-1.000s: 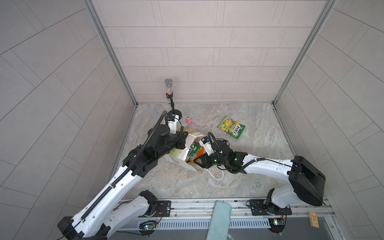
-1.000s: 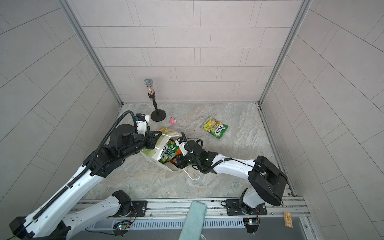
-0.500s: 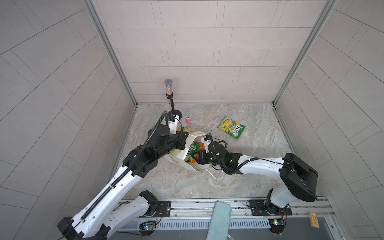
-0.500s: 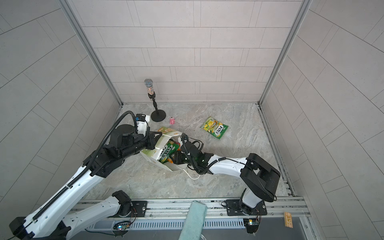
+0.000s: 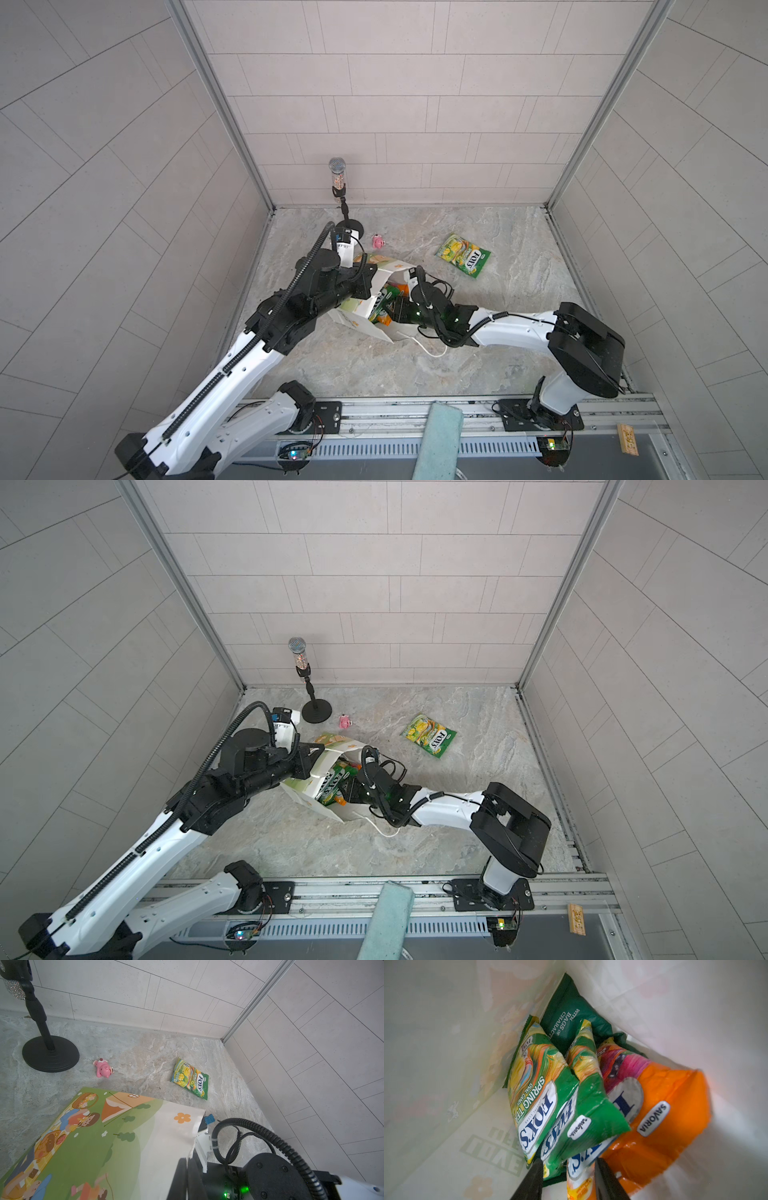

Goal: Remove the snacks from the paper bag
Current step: 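Reach the right gripper down into the bag onto a green FOX'S packet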

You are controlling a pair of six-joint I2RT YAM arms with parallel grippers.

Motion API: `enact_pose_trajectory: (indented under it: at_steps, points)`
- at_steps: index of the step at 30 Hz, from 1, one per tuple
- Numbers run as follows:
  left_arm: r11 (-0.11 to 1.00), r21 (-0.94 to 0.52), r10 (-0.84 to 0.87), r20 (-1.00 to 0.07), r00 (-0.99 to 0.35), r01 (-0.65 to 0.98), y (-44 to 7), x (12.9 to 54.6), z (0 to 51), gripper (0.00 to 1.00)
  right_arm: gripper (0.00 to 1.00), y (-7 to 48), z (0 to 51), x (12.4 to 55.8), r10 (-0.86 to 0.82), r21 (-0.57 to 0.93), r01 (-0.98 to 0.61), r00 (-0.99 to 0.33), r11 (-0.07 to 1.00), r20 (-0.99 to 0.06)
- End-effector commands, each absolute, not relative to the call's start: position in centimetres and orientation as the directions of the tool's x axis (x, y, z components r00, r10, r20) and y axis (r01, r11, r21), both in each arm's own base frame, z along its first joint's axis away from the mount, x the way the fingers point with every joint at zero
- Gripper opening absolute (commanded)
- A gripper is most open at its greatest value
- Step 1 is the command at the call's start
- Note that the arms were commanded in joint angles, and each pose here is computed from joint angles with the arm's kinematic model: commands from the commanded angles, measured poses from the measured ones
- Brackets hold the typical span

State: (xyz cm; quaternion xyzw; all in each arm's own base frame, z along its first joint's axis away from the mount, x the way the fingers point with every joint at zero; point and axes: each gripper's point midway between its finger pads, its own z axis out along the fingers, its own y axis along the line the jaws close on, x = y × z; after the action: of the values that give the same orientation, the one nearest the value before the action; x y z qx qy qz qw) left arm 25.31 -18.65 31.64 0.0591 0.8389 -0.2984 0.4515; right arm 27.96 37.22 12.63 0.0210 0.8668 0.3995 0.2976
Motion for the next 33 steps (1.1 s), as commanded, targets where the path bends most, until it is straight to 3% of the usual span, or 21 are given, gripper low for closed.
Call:
enact_pose_trajectory:
  at_steps: [1,15,33]
  points:
    - [0.807,-0.447,-0.170,-0.801,-0.574,0.386,-18.8,25.2,32.1,0.00,0.43,37.1,12.8,29.0,0.328,0.707,-0.147,-0.808,0.691,-0.489]
    - [0.802,-0.451,-0.171,-0.802,-0.572,0.393,-19.0,25.2,32.5,0.00,0.40,37.5,11.8,30.1,0.387,0.715,-0.074,-0.800,0.695,-0.458]
    - [0.795,-0.457,-0.172,-0.801,-0.574,0.399,-19.2,25.2,32.8,0.00,0.32,40.3,11.0,30.4,0.363,0.753,-0.099,-0.830,0.651,-0.423]
